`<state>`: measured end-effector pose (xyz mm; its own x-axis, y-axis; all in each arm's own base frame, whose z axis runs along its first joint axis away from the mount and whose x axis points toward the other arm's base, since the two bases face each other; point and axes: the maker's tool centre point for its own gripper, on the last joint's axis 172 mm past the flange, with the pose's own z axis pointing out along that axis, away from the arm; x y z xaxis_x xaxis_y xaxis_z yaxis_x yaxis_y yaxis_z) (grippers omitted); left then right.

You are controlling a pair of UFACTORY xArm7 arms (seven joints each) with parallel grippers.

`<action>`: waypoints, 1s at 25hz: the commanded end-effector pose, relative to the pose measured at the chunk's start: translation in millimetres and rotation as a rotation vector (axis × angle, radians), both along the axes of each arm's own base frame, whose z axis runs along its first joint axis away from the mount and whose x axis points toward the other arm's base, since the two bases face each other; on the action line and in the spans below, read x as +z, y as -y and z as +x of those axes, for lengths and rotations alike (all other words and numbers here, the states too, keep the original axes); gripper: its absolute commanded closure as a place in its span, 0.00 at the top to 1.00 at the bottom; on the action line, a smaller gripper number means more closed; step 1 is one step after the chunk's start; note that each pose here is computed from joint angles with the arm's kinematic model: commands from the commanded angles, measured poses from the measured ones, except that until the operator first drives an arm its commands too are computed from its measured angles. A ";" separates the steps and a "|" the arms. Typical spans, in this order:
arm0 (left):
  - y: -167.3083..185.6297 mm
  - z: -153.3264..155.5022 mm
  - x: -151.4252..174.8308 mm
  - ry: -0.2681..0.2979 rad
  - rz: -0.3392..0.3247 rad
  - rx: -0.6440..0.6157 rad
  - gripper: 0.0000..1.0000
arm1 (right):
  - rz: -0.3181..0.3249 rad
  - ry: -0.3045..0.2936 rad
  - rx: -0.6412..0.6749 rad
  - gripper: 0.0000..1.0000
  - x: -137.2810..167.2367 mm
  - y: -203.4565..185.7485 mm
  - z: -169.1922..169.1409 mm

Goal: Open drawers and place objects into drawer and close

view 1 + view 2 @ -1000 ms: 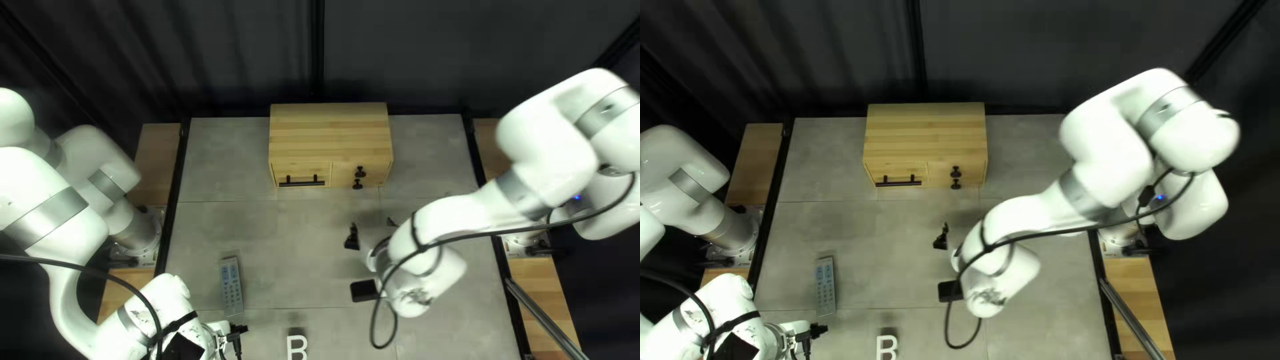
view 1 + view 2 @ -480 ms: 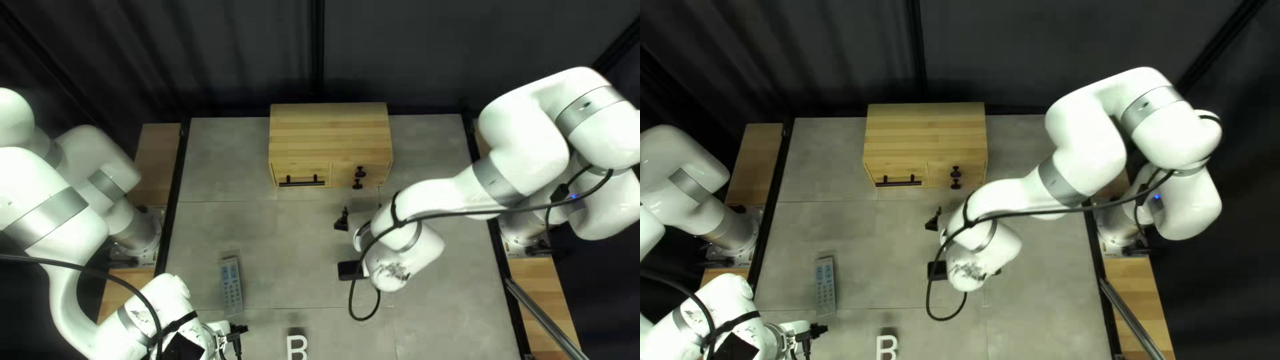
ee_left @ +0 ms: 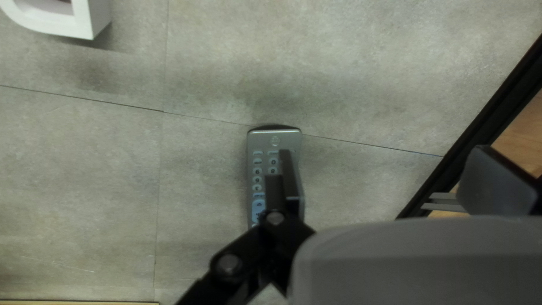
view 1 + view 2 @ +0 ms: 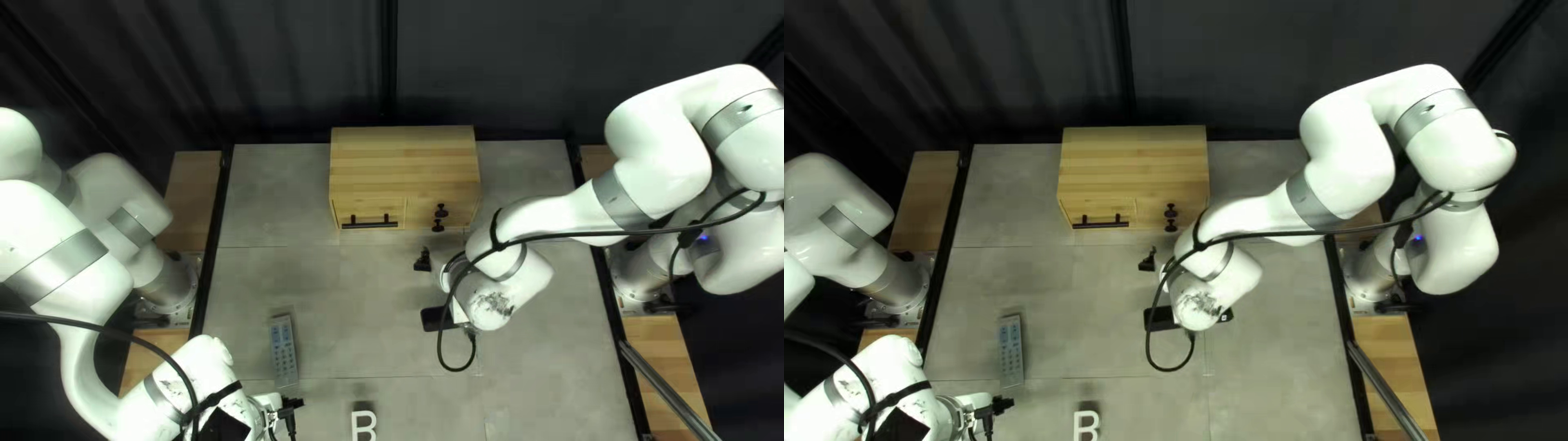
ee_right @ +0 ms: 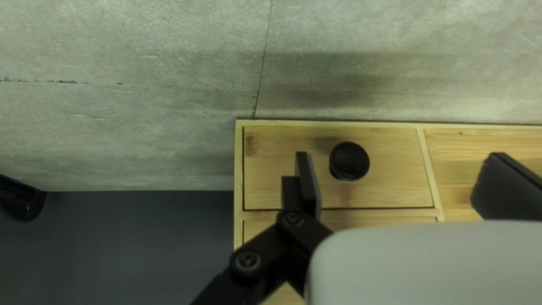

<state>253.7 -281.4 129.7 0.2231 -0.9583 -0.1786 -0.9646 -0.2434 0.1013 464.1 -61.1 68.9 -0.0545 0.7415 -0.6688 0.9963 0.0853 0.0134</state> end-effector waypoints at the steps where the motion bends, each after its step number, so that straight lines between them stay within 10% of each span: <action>1: 0.0 0.0 0.0 0.000 0.000 0.000 1.00 | -0.003 -0.019 -0.022 1.00 -7.0 8.8 1.6; 25: 0.0 0.0 0.0 0.000 0.000 0.000 1.00 | 0.002 -0.023 -0.049 1.00 -18.1 28.4 -3.1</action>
<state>253.7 -281.4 129.7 0.2231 -0.9583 -0.1786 -0.9646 -0.2434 0.1013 464.2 -88.1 50.9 -0.0431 0.7444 -0.6664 0.9988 0.0464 -0.0128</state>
